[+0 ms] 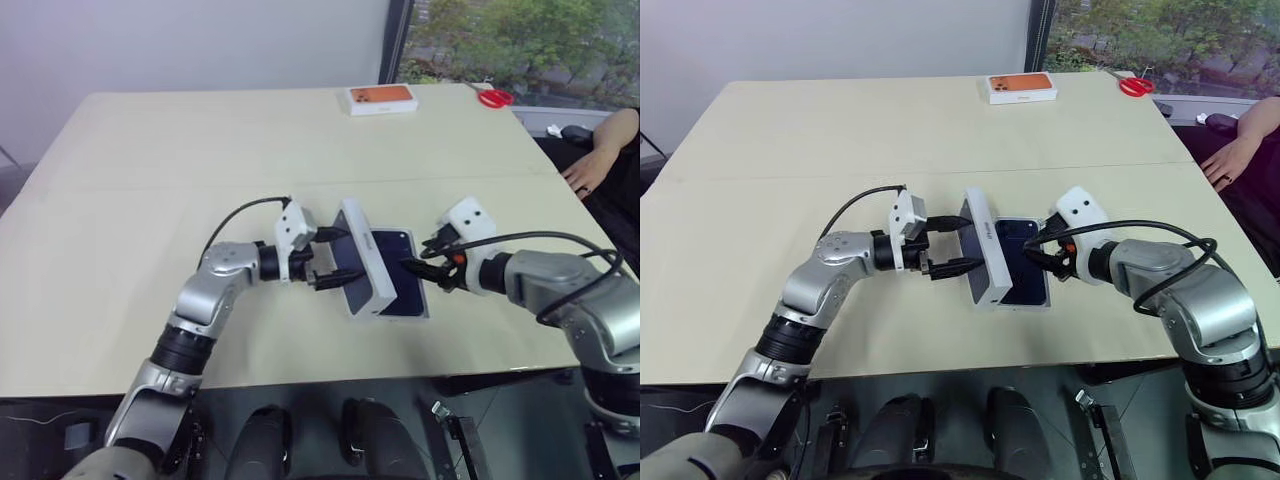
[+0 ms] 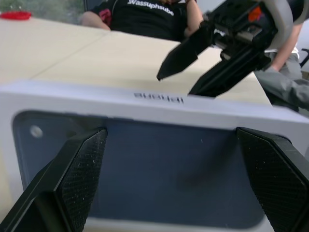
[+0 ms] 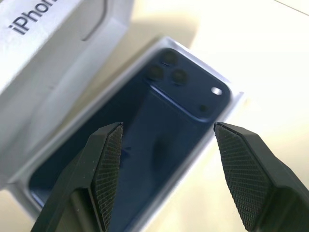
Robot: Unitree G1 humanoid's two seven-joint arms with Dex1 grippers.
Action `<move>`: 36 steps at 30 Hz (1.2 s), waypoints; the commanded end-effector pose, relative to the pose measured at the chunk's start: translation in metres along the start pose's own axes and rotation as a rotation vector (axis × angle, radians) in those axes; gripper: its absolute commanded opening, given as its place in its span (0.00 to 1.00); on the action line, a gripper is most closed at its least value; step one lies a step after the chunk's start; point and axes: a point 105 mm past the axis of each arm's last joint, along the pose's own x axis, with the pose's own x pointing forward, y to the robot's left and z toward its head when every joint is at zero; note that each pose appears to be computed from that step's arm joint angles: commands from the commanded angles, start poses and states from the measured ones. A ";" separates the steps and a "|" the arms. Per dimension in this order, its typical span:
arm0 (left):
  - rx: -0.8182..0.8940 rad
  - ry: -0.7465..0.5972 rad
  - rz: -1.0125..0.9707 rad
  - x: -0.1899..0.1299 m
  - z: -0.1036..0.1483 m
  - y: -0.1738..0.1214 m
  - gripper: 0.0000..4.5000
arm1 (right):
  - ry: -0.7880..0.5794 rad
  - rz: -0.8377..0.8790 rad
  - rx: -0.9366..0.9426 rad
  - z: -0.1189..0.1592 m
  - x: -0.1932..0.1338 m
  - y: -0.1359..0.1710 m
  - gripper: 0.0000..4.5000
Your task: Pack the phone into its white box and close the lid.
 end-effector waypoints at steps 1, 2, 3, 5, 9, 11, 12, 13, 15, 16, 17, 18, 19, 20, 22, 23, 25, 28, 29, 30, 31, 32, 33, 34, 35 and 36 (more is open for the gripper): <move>0.042 -0.026 -0.032 0.009 0.010 -0.004 1.00 | -0.039 -0.070 -0.023 0.009 -0.012 -0.016 0.70; 0.042 -0.027 -0.035 0.009 0.010 -0.005 1.00 | -0.036 -0.079 -0.021 0.008 -0.012 -0.018 0.70; 0.041 -0.027 -0.036 0.010 0.010 -0.005 1.00 | -0.035 -0.085 -0.019 0.008 -0.013 -0.020 0.70; 0.033 -0.036 -0.033 0.009 0.011 -0.004 1.00 | -0.026 -0.116 -0.005 0.005 -0.014 -0.027 0.70; 0.006 -0.070 0.001 0.004 0.017 0.003 1.00 | -0.012 -0.175 0.015 0.001 -0.016 -0.040 0.70; 0.004 -0.087 0.044 -0.004 0.023 0.010 1.00 | -0.018 -0.182 0.014 0.002 -0.017 -0.042 0.70; 0.004 -0.093 0.062 -0.007 0.025 0.014 1.00 | -0.020 -0.183 0.013 0.003 -0.017 -0.043 0.70; 0.004 -0.098 0.076 -0.010 0.027 0.016 1.00 | -0.022 -0.183 0.013 0.003 -0.017 -0.043 0.70; 0.017 -0.073 0.174 -0.031 0.030 0.032 1.00 | -0.026 -0.187 0.010 0.004 -0.017 -0.044 0.70; 0.022 -0.044 0.215 -0.040 0.028 0.039 1.00 | -0.029 -0.188 0.009 0.005 -0.017 -0.044 0.70; 0.018 -0.006 0.244 -0.048 0.023 0.044 1.00 | -0.031 -0.189 0.008 0.005 -0.016 -0.044 0.70; 0.016 0.025 0.263 -0.053 0.019 0.047 1.00 | -0.032 -0.189 0.008 0.005 -0.016 -0.044 0.70; 0.015 0.056 0.285 -0.058 0.015 0.050 0.94 | -0.036 -0.184 0.006 0.006 -0.015 -0.043 0.70; 0.015 0.075 0.298 -0.061 0.012 0.052 0.88 | -0.038 -0.180 0.005 0.006 -0.015 -0.043 0.71; 0.021 0.125 0.319 -0.073 0.003 0.052 0.71 | -0.046 -0.172 0.003 0.008 -0.013 -0.041 0.58; 0.014 0.147 0.297 -0.074 -0.002 0.048 0.57 | -0.047 -0.171 0.000 0.008 -0.013 -0.041 0.50; 0.010 0.186 0.251 -0.070 -0.009 0.040 0.34 | -0.048 -0.169 -0.002 0.010 -0.012 -0.041 0.28; -0.010 0.250 0.169 -0.053 -0.023 0.026 0.01 | -0.045 -0.136 -0.036 0.014 -0.011 -0.035 0.00; -0.010 0.276 0.158 -0.049 -0.028 0.025 0.01 | -0.038 -0.129 -0.049 0.014 -0.010 -0.033 0.00; -0.007 0.305 0.154 -0.043 -0.033 0.024 0.01 | -0.021 -0.120 -0.074 0.012 -0.009 -0.030 0.00; -0.008 0.323 0.151 -0.038 -0.036 0.024 0.01 | -0.002 -0.115 -0.108 0.010 -0.008 -0.026 0.00; -0.004 0.332 0.146 -0.033 -0.038 0.023 0.01 | 0.012 -0.113 -0.139 0.009 -0.007 -0.024 0.00; 0.003 0.339 0.134 -0.028 -0.039 0.021 0.01 | 0.021 -0.111 -0.149 0.007 -0.006 -0.022 0.00; 0.009 0.345 0.121 -0.024 -0.039 0.019 0.01 | 0.025 -0.110 -0.150 0.007 -0.005 -0.021 0.00; 0.023 0.352 0.103 -0.020 -0.039 0.017 0.01 | 0.033 -0.111 -0.150 0.006 -0.004 -0.020 0.00; 0.033 0.356 0.090 -0.015 -0.039 0.014 0.01 | 0.041 -0.111 -0.151 0.005 -0.002 -0.019 0.00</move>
